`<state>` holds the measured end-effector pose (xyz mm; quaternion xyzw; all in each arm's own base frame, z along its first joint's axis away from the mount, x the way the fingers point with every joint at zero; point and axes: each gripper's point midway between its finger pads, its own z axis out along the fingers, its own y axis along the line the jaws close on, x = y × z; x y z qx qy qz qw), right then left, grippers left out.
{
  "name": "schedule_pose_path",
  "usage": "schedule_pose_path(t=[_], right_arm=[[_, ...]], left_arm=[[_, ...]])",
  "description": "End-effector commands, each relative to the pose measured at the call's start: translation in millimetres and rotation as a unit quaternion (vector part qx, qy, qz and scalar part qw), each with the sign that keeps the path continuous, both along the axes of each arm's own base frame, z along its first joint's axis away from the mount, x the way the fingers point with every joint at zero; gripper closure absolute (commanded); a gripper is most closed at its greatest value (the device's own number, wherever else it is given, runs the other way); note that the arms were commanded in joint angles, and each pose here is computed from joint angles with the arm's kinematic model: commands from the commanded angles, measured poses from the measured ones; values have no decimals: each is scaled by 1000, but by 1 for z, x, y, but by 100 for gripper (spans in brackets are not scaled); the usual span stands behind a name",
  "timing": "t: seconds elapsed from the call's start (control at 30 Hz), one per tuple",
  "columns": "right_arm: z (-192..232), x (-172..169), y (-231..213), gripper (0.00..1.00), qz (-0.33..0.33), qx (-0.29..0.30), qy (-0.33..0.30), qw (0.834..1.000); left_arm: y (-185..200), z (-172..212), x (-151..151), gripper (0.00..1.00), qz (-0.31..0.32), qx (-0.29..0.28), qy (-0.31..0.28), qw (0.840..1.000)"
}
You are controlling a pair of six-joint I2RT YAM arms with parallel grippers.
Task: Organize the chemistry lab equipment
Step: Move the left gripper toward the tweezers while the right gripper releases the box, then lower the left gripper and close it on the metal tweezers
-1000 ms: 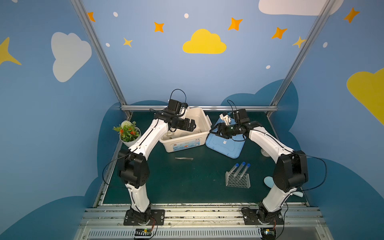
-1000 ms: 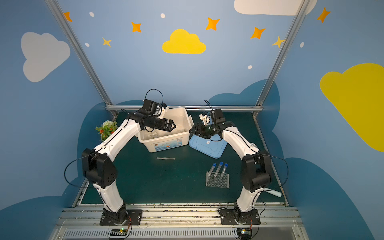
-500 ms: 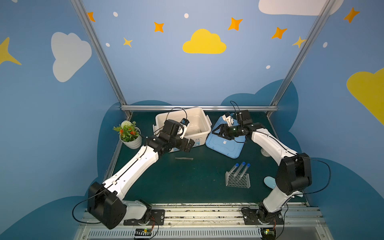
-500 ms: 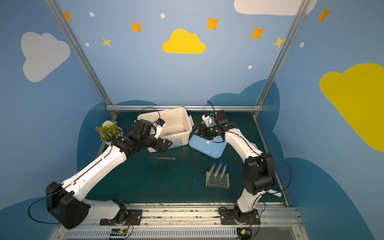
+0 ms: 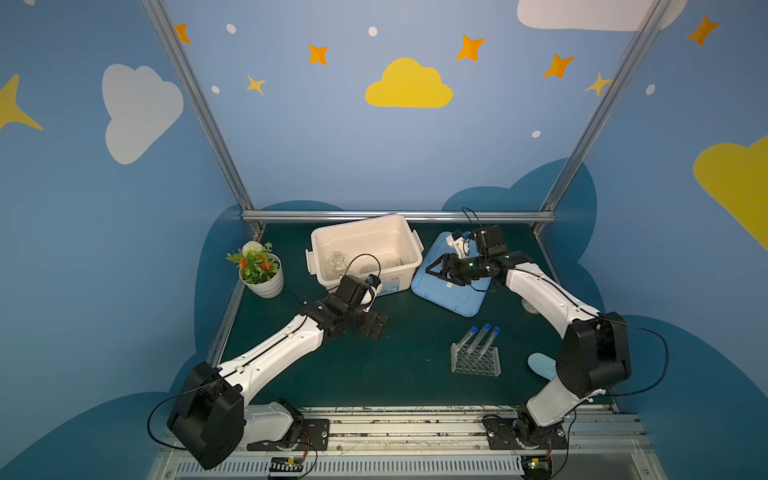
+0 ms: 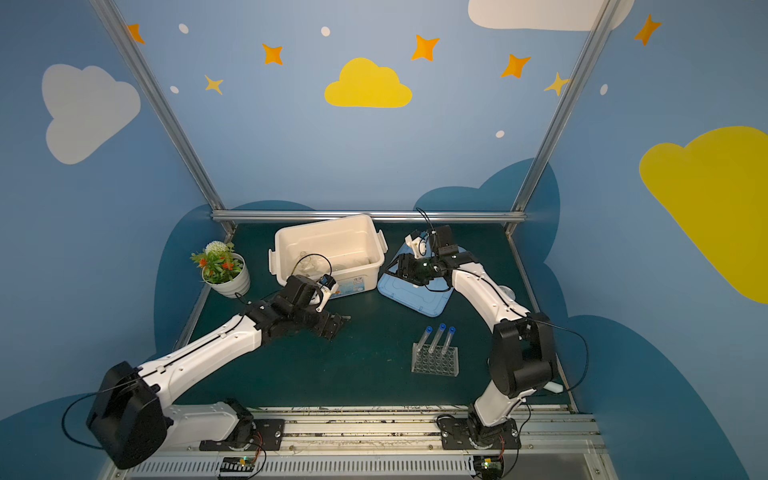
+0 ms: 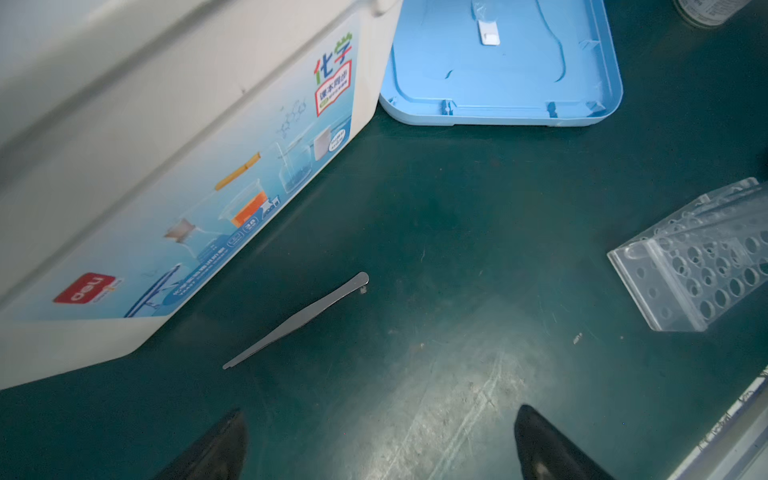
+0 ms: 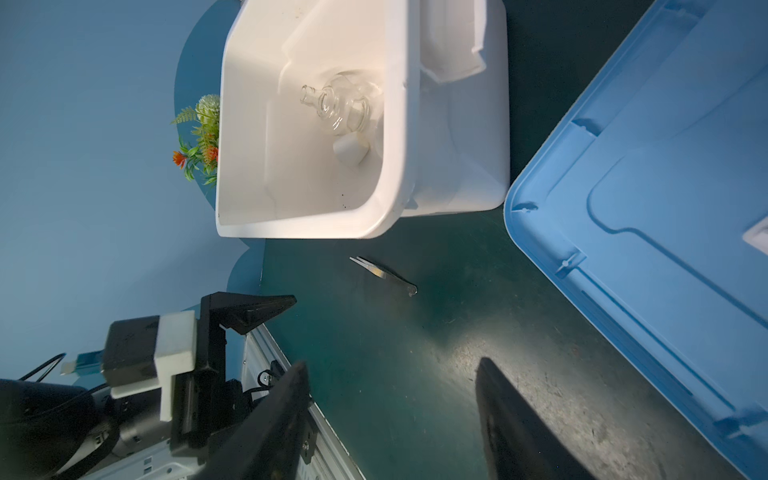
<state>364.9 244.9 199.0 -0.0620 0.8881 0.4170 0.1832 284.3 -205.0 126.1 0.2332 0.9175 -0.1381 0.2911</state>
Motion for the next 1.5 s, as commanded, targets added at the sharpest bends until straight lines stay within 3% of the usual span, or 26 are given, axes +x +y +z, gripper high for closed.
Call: schedule_pose_path(t=[0.0, 0.17, 0.57, 1.2, 1.47], right_arm=[[10, -5, -7, 36, -4, -7, -22, 1000], [5, -9, -10, 36, -11, -8, -19, 1000], [-11, -12, -12, 36, -12, -18, -7, 1000], [-21, -9, -9, 36, -7, -17, 4, 1000], [-24, -7, -9, 36, -7, -17, 7, 1000]], left_arm=[[4, -18, 10, 0, 29, 16, 7, 999], [3, -38, 21, 0, 38, 44, 35, 998], [10, -65, 48, 1, 57, 38, 52, 996], [14, -95, 56, 2, 64, 46, 87, 993], [12, -105, 46, 14, 49, 49, 117, 991]])
